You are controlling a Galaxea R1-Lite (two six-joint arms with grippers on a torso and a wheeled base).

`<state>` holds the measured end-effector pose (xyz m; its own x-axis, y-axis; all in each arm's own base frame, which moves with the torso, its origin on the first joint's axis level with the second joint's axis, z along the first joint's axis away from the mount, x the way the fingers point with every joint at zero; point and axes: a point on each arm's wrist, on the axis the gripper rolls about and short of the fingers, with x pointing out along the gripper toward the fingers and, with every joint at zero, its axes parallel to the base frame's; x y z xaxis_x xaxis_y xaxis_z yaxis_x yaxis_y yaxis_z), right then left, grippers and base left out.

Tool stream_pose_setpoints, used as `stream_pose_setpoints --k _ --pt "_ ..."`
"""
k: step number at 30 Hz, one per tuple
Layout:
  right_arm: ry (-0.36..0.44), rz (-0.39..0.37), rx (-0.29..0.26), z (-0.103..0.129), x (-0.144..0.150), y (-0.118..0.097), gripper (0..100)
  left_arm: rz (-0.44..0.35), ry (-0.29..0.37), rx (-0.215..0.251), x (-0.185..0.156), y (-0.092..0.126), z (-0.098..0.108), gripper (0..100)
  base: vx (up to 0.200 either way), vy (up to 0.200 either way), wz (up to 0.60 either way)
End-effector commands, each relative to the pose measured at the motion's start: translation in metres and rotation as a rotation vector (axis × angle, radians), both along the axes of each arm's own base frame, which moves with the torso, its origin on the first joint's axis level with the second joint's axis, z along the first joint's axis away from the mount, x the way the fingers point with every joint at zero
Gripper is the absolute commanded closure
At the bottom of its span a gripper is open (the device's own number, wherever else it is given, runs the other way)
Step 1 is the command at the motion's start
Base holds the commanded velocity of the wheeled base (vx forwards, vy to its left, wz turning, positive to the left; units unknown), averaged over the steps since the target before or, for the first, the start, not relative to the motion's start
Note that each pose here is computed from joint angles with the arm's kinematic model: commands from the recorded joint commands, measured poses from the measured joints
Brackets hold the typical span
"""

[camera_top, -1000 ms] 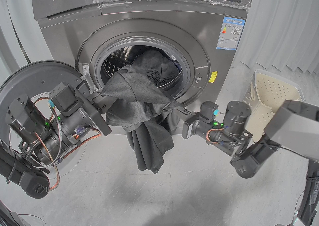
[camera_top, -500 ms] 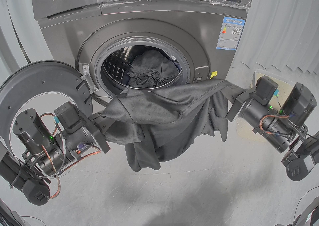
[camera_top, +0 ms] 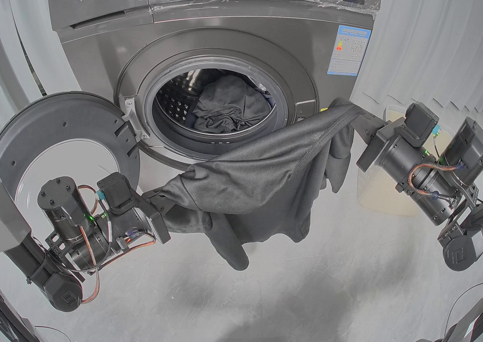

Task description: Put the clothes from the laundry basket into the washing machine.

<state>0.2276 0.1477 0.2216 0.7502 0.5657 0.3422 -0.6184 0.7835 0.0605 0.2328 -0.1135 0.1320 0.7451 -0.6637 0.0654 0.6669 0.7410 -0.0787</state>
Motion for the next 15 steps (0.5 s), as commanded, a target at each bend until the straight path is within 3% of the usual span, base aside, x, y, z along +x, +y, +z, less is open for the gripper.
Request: stream_pose_setpoints --k 1,12,13,15 --pt "0.011 0.012 -0.007 -0.003 -0.002 0.003 100 0.001 0.043 0.019 0.002 -0.001 -0.011 100 0.000 0.000 0.00" --pt "0.054 0.084 -0.038 -0.016 -0.013 0.019 100 -0.021 0.189 0.083 0.021 -0.013 -0.057 100 0.000 0.000 0.00" --pt "0.065 0.090 -0.046 -0.020 -0.014 0.020 100 -0.023 0.196 0.086 0.023 -0.014 -0.060 0 0.000 0.000 0.00" --pt "0.075 0.096 -0.054 -0.023 -0.015 0.022 100 -0.023 0.205 0.084 0.027 -0.015 -0.063 0 0.000 0.000 0.00"
